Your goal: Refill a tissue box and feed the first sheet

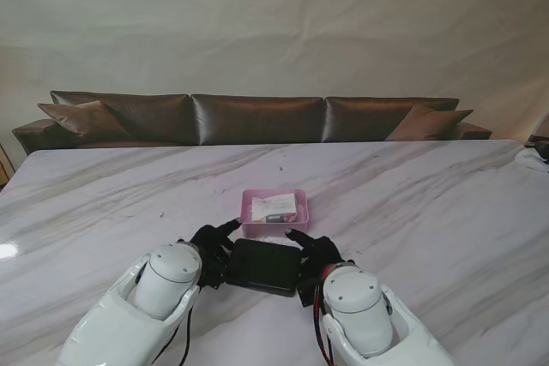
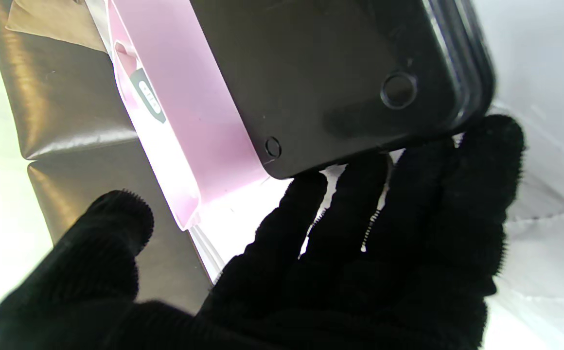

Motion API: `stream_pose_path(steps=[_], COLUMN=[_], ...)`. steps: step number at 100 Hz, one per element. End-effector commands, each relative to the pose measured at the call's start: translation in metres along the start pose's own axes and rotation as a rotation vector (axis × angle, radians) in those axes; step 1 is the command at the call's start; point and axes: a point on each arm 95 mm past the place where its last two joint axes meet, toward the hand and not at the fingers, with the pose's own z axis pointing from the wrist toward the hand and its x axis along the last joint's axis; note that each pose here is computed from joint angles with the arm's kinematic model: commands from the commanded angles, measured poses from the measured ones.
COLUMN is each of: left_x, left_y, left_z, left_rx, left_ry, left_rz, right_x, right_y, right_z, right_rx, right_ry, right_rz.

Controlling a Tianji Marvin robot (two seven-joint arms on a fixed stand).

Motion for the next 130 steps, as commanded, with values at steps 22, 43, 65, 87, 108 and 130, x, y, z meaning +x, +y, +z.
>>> stream_pose_path(steps=[22, 43, 65, 87, 108, 130], left_x=[0.014, 0.022, 0.031, 0.036, 0.039, 0.044], left_y=[0.012, 0.009, 0.007, 0.007, 0.008, 0.005], left_z=[-0.01, -0.019, -0.027, -0.031, -0.031, -0.032], left_rx=[-0.043, -0.032, -0.019, -0.018, -0.022, -0.016], left_ry=[0.046, 0.066, 0.084, 0.093, 0.096, 0.103], left_rz=[-0.014, 0.002, 0.017, 0.024, 0.032, 0.042], right_x=[0.009, 0.008, 0.013, 0.018, 0.022, 0.026], right_y=[-0.014, -0.014, -0.017, -0.017, -0.015, -0.013], right_z=[-0.008, -0.007, -0.009, -0.013, -0.016, -0.017], right_rx=[0.051, 0.053, 0.057, 0.052, 0.044, 0.04], right_ry=[0.022, 0.012, 0.027, 0.042, 0.048, 0.056], right_rz=[0.016, 0.022, 0.022, 0.015, 0.011, 0.006])
